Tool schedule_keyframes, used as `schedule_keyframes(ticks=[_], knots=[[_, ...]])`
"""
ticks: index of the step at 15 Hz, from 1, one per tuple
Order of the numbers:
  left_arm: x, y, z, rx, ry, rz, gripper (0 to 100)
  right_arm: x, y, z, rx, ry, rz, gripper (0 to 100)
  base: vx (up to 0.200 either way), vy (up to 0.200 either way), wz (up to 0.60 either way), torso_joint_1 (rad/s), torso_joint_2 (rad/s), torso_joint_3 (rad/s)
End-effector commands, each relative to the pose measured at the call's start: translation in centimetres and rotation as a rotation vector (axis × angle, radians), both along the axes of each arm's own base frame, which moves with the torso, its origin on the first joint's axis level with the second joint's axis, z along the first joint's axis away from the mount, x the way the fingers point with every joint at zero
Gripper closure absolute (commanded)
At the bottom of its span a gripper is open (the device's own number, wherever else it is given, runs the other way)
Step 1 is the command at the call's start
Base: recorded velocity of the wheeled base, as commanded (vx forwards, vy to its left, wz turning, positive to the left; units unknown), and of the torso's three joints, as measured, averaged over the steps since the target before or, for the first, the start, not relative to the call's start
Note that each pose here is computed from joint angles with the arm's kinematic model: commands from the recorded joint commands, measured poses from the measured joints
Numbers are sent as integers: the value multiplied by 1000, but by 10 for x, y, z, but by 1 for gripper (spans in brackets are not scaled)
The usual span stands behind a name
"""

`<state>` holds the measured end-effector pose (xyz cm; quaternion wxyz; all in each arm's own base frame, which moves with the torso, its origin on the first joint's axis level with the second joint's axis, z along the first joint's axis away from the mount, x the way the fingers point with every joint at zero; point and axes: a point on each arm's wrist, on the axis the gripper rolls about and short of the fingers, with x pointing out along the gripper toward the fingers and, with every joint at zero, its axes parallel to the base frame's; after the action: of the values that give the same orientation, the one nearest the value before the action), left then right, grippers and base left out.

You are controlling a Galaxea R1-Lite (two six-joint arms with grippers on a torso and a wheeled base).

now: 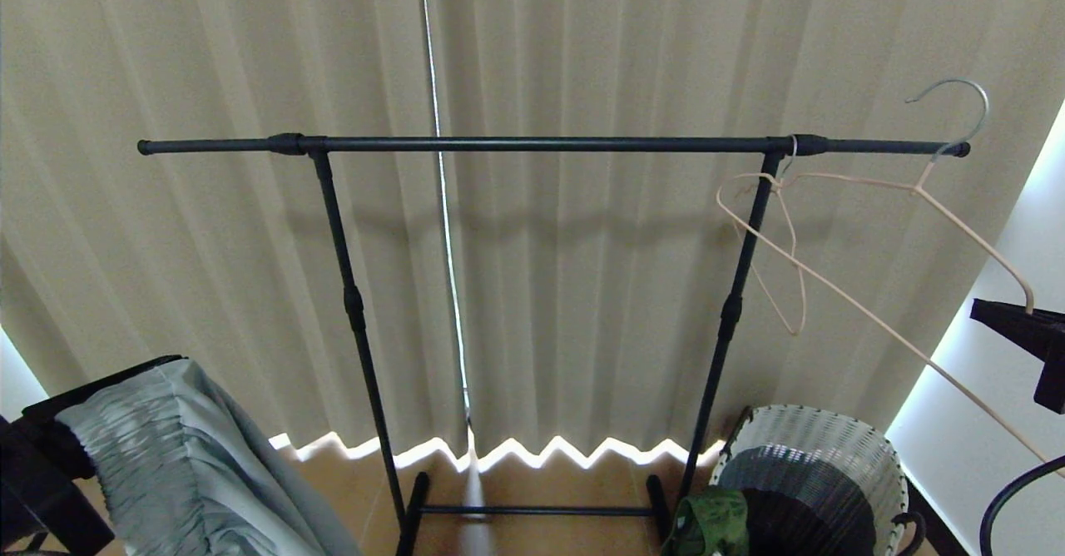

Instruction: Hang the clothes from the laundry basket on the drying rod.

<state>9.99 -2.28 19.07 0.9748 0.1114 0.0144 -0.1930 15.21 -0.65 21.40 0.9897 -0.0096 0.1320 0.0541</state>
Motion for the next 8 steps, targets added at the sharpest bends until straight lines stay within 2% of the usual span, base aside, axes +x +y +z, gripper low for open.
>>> schedule_keyframes(ticks=[1,2,3,6,8], knots=[[1,0,0,19,0,-2,100,1,7,4,-1,-18,45,100,0,0,0,0,0,0],[9,-1,4,49,-5,9,100,1,15,1,-2,0,99,100,0,0,0,0,0,0],[17,-2,9,56,7,10,100,4,24,-4,-1,27,156,100,0,0,0,0,0,0],[58,-11,29,93,122,87,100,12,63,-19,1,119,364,100,0,0,0,0,0,0],[79,-19,38,111,180,134,100,14,81,-24,50,168,433,100,0,0,0,0,0,0]])
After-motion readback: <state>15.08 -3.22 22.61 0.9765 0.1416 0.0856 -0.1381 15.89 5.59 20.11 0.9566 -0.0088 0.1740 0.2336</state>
